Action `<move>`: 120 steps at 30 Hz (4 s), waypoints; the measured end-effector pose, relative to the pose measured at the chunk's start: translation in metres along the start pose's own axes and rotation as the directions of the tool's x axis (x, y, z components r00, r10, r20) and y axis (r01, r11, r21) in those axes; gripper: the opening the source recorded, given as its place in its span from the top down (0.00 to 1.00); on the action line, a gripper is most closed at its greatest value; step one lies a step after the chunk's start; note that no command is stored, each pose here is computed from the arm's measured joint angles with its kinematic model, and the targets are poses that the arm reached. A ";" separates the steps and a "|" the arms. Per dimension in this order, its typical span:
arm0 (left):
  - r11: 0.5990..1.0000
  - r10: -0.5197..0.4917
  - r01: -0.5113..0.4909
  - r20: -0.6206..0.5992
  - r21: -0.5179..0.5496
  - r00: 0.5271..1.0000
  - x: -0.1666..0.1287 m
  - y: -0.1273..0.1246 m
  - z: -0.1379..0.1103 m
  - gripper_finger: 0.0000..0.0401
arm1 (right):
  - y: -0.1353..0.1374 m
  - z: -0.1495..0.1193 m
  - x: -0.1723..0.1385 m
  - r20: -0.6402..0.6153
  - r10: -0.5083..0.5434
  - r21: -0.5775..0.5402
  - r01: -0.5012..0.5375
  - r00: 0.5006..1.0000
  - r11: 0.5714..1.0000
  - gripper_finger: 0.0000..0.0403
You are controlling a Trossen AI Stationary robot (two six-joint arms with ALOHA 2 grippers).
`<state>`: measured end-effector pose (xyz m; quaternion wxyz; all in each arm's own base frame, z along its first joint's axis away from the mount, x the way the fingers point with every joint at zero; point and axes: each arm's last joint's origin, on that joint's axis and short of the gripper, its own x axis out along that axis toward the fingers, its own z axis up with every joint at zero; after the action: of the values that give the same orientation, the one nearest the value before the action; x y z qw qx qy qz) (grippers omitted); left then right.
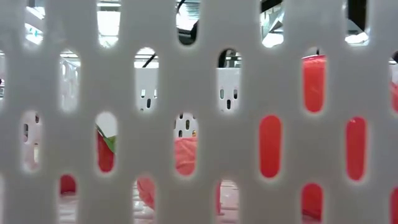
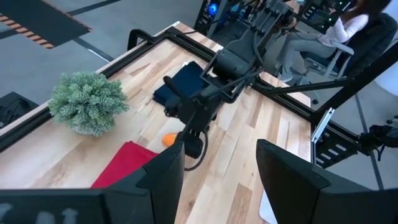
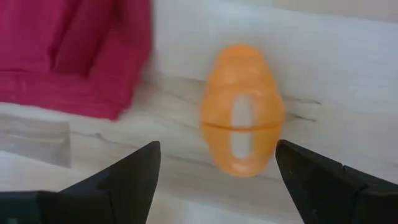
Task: Pick and placing Produce into tupperware
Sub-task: Put the croissant into the white bin, then put the top blueberry into the white bin
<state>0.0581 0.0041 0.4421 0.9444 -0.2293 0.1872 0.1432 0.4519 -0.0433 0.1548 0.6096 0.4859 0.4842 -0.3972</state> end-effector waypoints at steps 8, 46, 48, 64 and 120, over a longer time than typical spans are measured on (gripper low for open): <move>1.000 0.000 0.000 0.000 -0.005 1.000 0.000 0.000 0.000 0.53 | -0.003 0.004 0.003 0.004 -0.015 -0.007 0.015 1.000 1.000 0.16; 1.000 -0.010 0.010 -0.014 -0.001 1.000 0.000 0.000 -0.001 0.53 | 0.040 -0.028 -0.056 -0.030 0.062 -0.143 -0.066 0.998 0.988 0.45; 1.000 -0.009 0.009 -0.015 0.000 1.000 0.000 0.000 -0.001 0.53 | 0.046 -0.043 -0.070 -0.046 0.079 -0.169 -0.085 0.996 0.982 0.45; 0.999 -0.020 0.021 -0.034 0.031 0.999 0.000 0.000 -0.002 0.53 | 0.060 -0.210 -0.124 -0.142 0.152 -0.114 -0.169 0.978 0.979 0.42; 0.980 -0.162 0.171 -0.088 0.104 0.983 0.000 -0.005 -0.002 0.53 | 0.060 -0.044 -0.288 0.180 0.869 -0.847 -0.376 0.461 0.375 0.07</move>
<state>0.0600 -0.0013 0.4425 0.9561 -0.1969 0.2125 0.0439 0.4383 0.0168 0.4455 0.9695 0.2072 0.1281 -0.0263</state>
